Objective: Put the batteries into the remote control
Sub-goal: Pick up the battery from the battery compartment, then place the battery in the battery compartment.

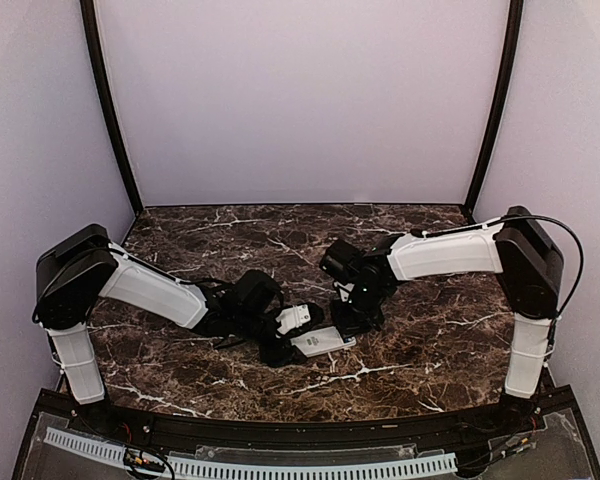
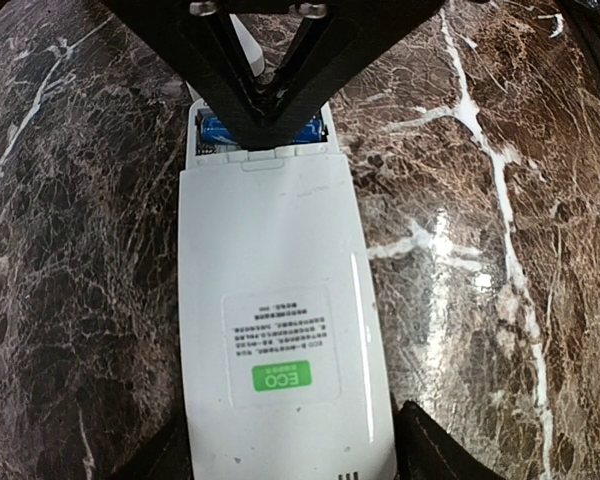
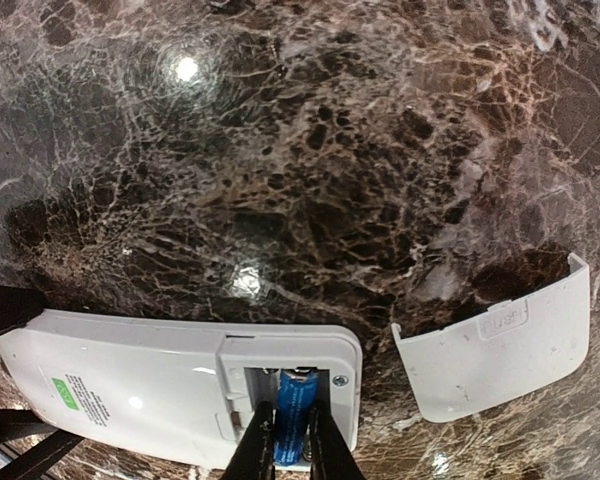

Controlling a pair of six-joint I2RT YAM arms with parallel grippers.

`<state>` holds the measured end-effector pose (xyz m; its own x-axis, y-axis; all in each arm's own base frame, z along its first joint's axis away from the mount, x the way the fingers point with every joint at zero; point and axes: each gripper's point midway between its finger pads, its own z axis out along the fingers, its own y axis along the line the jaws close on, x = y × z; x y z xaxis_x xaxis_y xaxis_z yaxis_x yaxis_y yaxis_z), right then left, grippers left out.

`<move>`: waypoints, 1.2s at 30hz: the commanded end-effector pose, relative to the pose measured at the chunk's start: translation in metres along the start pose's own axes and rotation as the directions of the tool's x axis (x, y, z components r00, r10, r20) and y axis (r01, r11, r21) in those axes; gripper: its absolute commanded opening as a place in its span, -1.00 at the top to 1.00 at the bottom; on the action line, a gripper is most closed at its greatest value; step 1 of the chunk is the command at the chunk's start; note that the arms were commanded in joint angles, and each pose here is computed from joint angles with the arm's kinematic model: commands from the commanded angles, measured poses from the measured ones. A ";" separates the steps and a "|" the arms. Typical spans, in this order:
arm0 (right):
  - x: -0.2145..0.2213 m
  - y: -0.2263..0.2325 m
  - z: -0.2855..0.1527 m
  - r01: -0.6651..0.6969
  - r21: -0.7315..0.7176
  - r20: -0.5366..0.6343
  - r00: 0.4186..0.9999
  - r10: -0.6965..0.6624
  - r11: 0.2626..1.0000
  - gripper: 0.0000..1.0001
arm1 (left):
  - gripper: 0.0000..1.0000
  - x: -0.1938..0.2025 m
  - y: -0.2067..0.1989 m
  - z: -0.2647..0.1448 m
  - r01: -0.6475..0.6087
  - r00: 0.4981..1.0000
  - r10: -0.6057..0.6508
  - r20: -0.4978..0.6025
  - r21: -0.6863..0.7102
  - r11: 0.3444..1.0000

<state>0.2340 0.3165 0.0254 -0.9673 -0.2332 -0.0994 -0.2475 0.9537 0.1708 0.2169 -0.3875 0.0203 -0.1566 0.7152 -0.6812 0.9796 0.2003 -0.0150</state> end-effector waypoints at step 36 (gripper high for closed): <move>0.020 -0.007 -0.023 0.089 -0.147 -0.342 0.930 -0.135 0.985 1.00 | -0.30 0.026 -0.011 0.004 0.029 0.995 -0.025 -0.097 0.043 0.999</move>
<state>0.2197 0.3053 0.0482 -0.9082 -0.3862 0.1614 -0.3234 0.8922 0.3152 0.2168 -0.3875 0.0202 -0.1570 0.7162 -0.6800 0.9797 0.1998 -0.0157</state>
